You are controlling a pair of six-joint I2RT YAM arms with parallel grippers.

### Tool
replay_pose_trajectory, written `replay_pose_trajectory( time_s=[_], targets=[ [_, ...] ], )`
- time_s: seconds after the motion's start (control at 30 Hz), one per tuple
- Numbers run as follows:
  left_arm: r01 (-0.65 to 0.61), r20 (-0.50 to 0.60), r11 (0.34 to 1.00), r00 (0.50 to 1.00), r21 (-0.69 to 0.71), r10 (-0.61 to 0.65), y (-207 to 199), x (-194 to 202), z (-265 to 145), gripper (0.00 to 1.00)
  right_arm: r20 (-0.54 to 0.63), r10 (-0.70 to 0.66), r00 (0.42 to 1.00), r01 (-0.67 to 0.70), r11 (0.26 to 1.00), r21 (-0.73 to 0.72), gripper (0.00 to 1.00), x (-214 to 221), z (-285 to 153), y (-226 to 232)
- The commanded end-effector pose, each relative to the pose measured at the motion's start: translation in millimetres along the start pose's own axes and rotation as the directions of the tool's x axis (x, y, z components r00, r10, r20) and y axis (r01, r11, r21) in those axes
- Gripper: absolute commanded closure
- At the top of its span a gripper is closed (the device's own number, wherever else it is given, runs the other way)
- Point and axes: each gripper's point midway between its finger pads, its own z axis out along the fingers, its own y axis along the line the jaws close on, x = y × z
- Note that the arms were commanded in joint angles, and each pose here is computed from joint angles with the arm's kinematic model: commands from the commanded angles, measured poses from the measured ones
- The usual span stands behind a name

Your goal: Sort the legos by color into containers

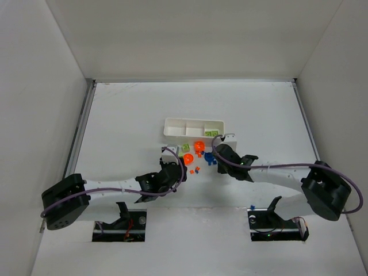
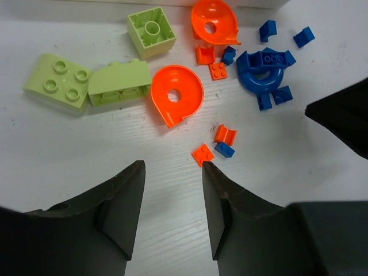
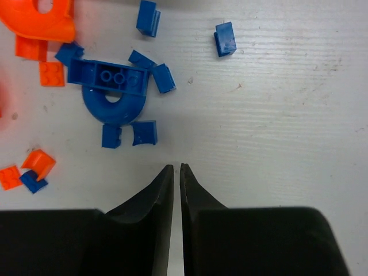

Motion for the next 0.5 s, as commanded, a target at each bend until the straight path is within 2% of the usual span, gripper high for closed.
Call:
replay_pose_trajectory(
  time_s=[0.0,0.07,0.2,0.3,0.37,0.47],
  targets=[
    [0.061,0.055,0.998,0.997,-0.004,-0.060,7,-14,1,0.58,0.126,0.065,0.990,-0.055,0.996,-0.075,0.84,-45,-40,11],
    [0.070,0.057,0.998,0.996,-0.001,-0.070,7,-13,1,0.58,0.153,0.078,0.985,-0.061,0.992,-0.114,0.83,-57,-50,16],
    [0.068,0.055,0.998,0.996,0.014,-0.069,4,-11,-2,0.58,0.196,0.127,0.972,-0.107,0.988,-0.112,0.61,-62,-59,7],
    [0.065,0.056,0.997,0.996,0.028,-0.067,0,-12,-3,0.57,0.207,0.183,0.961,-0.164,0.981,-0.106,0.59,-55,-53,1],
    [0.060,0.059,0.997,0.996,0.045,-0.062,-7,-15,-5,0.57,0.200,0.164,0.966,-0.152,0.985,-0.076,0.59,-50,-50,-4],
    [0.027,0.053,0.996,0.998,0.087,-0.032,-21,-15,-10,0.58,0.224,0.175,0.959,-0.189,0.981,0.046,0.56,-48,-56,-33]
  ],
)
